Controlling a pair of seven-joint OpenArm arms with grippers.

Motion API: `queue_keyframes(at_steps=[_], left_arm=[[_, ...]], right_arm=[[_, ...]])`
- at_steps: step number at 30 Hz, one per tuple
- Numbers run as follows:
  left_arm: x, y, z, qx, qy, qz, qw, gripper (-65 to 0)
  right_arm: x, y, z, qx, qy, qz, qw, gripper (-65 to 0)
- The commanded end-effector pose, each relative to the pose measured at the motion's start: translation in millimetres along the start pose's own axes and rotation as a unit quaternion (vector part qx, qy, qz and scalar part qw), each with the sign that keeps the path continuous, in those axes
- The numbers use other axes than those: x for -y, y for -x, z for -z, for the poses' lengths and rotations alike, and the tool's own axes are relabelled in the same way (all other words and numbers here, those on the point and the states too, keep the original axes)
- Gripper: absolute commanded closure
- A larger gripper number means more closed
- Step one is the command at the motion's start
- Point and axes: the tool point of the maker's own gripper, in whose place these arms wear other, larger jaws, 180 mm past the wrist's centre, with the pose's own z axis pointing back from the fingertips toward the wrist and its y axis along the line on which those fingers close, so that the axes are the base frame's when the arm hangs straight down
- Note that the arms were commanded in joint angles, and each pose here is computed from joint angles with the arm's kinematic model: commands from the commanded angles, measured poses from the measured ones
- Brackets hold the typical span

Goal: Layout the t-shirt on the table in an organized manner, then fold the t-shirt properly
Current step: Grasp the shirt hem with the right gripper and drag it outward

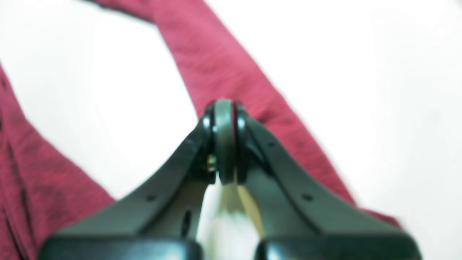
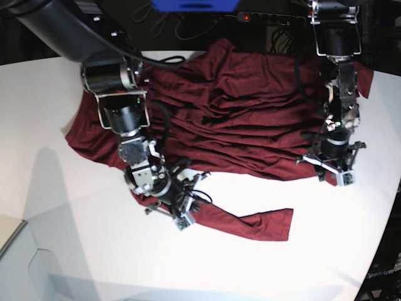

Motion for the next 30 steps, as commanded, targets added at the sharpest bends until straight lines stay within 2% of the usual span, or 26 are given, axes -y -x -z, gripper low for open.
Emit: queue_keyframes(at_steps=[1,15,19,21,25,27,30], left_arm=[[-2.0,-23.6,1.1,0.032,-0.001,0.001,0.999,-20.3],[-3.1,-19.2,2.4,0.026,-0.002,0.000,1.000,-20.3],[-3.1,-19.5,2.4,0.027,-0.002,0.000,1.000,-20.3],[-3.1,-19.8,2.4,0.028,-0.002,0.000,1.000,-20.3],[-3.1,-20.1,2.4,0.029,-0.002,0.000,1.000,-20.3],[-3.0,-20.8,2.6,0.029,-0.002,0.000,1.000,-20.3],[-2.8,-21.1,2.5,0.029,-0.002,0.000,1.000,-20.3]], right_arm=[[6.8,-35.7,1.5,0.045,0.006,-0.005,0.9990,-2.3],[-6.5,40.8,-0.4,-0.037,-0.014,0.017,0.9991,-1.9],[-32.8,58.5,-7.8,-0.047,-0.033,-0.050,0.9971,-1.9],[-49.6,59.5,-14.3,-0.040,-0.042,-0.095,0.9938,-1.9],[-63.7,44.0,-34.8,0.001,-0.039,-0.152,0.9876,-1.9],[-68.6,26.0,-41.4,0.028,-0.035,-0.167,0.9849,-1.9],[-56.1,-0.3,-45.6,0.057,-0.014,-0.169,0.9839,-1.9]])
